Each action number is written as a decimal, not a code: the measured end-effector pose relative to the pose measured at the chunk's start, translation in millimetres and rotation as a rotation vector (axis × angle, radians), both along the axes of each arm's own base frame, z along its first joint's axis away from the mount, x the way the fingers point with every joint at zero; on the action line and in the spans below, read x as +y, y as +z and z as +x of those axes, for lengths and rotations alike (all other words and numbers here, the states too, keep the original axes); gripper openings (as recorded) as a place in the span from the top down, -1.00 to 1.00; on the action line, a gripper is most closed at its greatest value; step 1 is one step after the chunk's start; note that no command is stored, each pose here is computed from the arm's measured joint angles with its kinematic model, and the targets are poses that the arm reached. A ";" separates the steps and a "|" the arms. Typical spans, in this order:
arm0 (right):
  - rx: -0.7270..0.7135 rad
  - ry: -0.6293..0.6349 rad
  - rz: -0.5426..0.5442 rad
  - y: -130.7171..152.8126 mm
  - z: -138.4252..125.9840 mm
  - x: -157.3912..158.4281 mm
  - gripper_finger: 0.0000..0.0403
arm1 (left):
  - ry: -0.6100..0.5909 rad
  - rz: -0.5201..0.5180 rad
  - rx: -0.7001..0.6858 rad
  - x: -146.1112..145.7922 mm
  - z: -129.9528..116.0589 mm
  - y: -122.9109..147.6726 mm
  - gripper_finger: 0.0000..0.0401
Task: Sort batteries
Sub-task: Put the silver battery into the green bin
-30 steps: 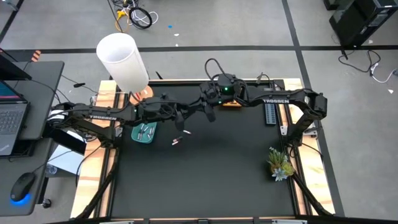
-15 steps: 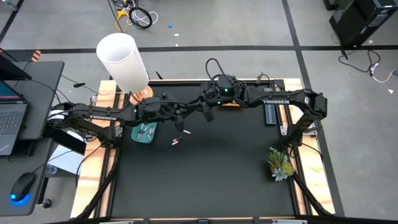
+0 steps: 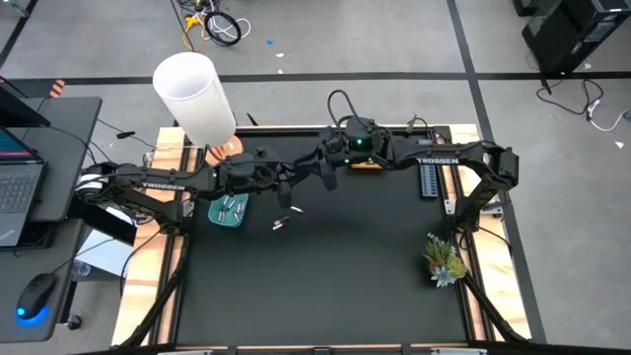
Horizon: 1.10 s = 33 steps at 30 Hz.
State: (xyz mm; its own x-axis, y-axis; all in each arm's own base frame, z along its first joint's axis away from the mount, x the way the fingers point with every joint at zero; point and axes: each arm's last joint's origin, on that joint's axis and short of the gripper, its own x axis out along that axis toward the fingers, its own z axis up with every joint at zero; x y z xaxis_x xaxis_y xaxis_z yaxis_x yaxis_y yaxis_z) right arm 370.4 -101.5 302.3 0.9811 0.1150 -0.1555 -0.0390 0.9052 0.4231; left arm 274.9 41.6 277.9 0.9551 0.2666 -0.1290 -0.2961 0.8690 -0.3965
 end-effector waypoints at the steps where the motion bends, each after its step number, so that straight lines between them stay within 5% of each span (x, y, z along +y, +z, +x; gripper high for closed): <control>1: 0.000 -0.007 -0.001 0.0 -0.4 -1.4 0.45 | 0.000 -0.001 0.000 0.0 0.0 -0.1 0.81; 10: -0.003 -0.033 -0.002 0.3 -4.3 -14.5 0.45 | -0.028 -0.042 0.067 -1.6 -4.4 -4.2 0.81; 21: 0.008 0.005 -0.002 -1.0 -6.3 -18.1 0.45 | -0.006 -0.138 0.305 -9.6 -62.6 5.2 0.81; 27: 0.005 0.016 -0.021 -1.0 -6.3 -17.8 0.45 | 0.090 -0.334 0.575 -15.0 -102.7 -10.0 0.81; 33: 0.001 0.031 -0.063 -1.3 -5.3 -14.9 0.45 | 0.338 -0.617 0.869 -14.5 -128.0 -38.9 0.81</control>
State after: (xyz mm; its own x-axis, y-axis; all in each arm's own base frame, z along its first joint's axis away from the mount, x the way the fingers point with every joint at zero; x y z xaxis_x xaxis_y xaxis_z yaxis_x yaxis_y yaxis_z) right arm 365.1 -116.3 301.0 0.9771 0.1351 -0.1645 -0.0668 0.9284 0.3655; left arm 146.9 27.0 239.0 0.3670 0.1553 -0.9172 -0.8659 0.4172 -0.2758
